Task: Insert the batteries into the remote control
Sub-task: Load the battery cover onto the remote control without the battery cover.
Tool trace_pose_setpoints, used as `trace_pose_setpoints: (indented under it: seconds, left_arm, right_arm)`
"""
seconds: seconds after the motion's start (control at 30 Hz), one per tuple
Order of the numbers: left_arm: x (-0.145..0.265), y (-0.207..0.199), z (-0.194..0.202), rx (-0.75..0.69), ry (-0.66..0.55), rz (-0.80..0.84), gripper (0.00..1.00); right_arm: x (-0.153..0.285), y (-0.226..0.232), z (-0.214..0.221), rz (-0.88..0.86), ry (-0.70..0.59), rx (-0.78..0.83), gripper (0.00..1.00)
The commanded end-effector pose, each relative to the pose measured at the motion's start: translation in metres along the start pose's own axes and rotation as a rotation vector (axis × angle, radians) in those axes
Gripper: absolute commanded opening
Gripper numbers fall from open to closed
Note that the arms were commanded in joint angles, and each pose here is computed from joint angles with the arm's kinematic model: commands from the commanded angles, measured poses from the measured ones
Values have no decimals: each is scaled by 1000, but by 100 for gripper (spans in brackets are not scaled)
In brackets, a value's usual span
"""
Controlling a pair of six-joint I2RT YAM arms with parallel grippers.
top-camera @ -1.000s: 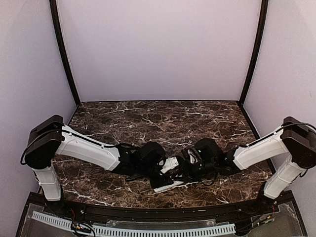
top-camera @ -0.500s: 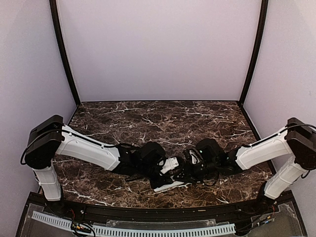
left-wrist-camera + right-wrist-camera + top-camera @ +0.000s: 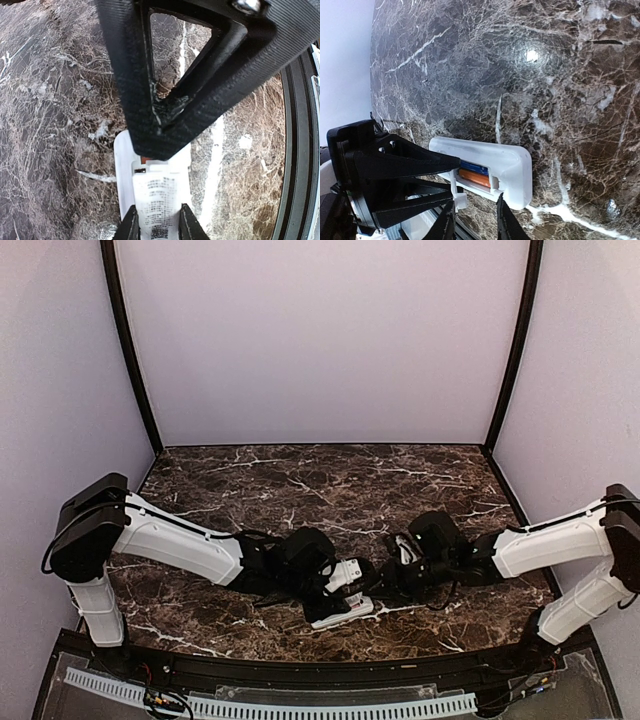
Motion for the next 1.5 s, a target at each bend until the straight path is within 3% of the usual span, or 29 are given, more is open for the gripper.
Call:
trace_pose_setpoints:
  seconds: [0.0, 0.6, 1.07, 1.23, 1.47]
  left_arm:
    - [-1, -6, 13, -7, 72, 31, 20]
    - [-2, -6, 14, -6, 77, 30, 20]
    - [-4, -5, 15, -11, 83, 29, 20]
    - [-5, -5, 17, -14, 96, 25, 25]
    - [-7, -5, 21, -22, 126, 27, 25]
  right_arm:
    - [-3, 2, -2, -34, 24, 32, 23]
    - [-16, 12, -6, -118, 73, 71, 10]
    - [-18, 4, -4, -55, 91, 60, 0]
    - [-21, -3, -1, -34, 99, 52, 0]
    - [-27, -5, -1, -9, 114, 66, 11]
Point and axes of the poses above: each gripper's point midway between its finger pads, its own x axis back along the fingers, its own y axis along the line the jaws close on, z = x × y, the point moved 8 cm from there along x, back along the fingers, and after that the axes turned 5 degrees about -x, right-handed, at the moved point
